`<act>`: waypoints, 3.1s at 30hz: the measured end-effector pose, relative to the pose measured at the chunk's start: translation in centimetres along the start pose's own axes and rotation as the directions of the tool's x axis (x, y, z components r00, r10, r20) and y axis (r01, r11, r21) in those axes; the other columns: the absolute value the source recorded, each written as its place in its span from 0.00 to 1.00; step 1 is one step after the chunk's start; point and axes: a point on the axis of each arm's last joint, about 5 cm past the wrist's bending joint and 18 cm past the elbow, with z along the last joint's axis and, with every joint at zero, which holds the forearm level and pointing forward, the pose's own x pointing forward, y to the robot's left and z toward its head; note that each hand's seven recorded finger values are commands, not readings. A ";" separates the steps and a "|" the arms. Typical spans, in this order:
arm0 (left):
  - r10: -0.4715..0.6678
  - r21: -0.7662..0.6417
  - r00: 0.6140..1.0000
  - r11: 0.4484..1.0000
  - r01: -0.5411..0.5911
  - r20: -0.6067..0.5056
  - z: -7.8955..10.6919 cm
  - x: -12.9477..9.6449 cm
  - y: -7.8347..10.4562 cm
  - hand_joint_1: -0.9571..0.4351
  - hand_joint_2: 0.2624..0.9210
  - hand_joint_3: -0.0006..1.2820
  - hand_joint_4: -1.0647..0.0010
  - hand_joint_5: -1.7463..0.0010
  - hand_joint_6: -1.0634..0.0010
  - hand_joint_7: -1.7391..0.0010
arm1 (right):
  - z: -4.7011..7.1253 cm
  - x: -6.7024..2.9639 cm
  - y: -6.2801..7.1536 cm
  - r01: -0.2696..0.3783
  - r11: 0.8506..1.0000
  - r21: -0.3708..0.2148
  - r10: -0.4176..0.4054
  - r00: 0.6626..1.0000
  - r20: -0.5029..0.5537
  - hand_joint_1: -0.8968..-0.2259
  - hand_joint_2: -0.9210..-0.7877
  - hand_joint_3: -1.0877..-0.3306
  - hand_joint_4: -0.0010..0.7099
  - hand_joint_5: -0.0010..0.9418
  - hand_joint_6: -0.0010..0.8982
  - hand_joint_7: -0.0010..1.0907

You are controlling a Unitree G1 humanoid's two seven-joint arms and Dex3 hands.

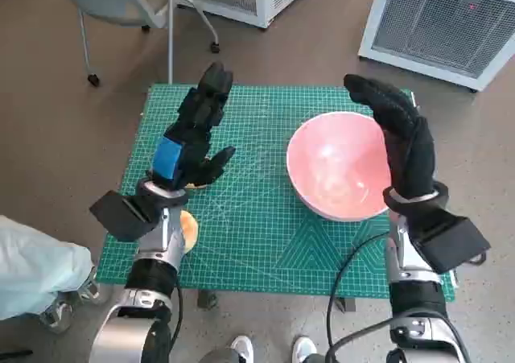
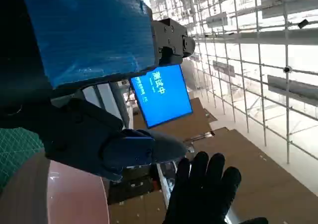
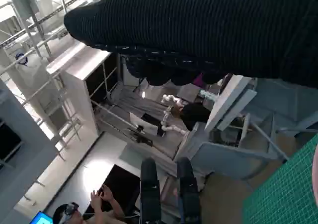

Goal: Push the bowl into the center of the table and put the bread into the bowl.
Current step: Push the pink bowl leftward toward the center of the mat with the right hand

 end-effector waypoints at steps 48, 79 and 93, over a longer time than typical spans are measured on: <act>-0.017 -0.013 1.000 1.000 0.017 -0.003 0.0 0.5 -0.3 0.21 1.00 0.30 0.95 1.00 0.85 1.00 | 0.3 -1.08 -1.4 0.036 0.999 -0.036 -0.036 0.999 -0.007 0.25 0.00 0.41 0.15 0.00 0.00 0.35; -0.015 -0.055 1.000 0.998 0.014 -0.011 -0.4 0.5 -0.7 0.22 1.00 0.30 0.95 1.00 0.85 1.00 | -3.5 -6.08 -5.2 0.504 0.853 -0.134 -0.516 0.778 -0.357 0.38 0.00 0.20 0.15 0.00 0.02 0.42; -0.007 -0.058 1.000 0.998 0.006 -0.011 -0.4 0.5 -0.5 0.22 1.00 0.29 0.94 1.00 0.84 0.99 | -5.2 -5.39 -3.6 0.617 0.786 0.033 -0.481 0.645 -0.593 0.42 0.00 0.17 0.14 0.00 0.02 0.35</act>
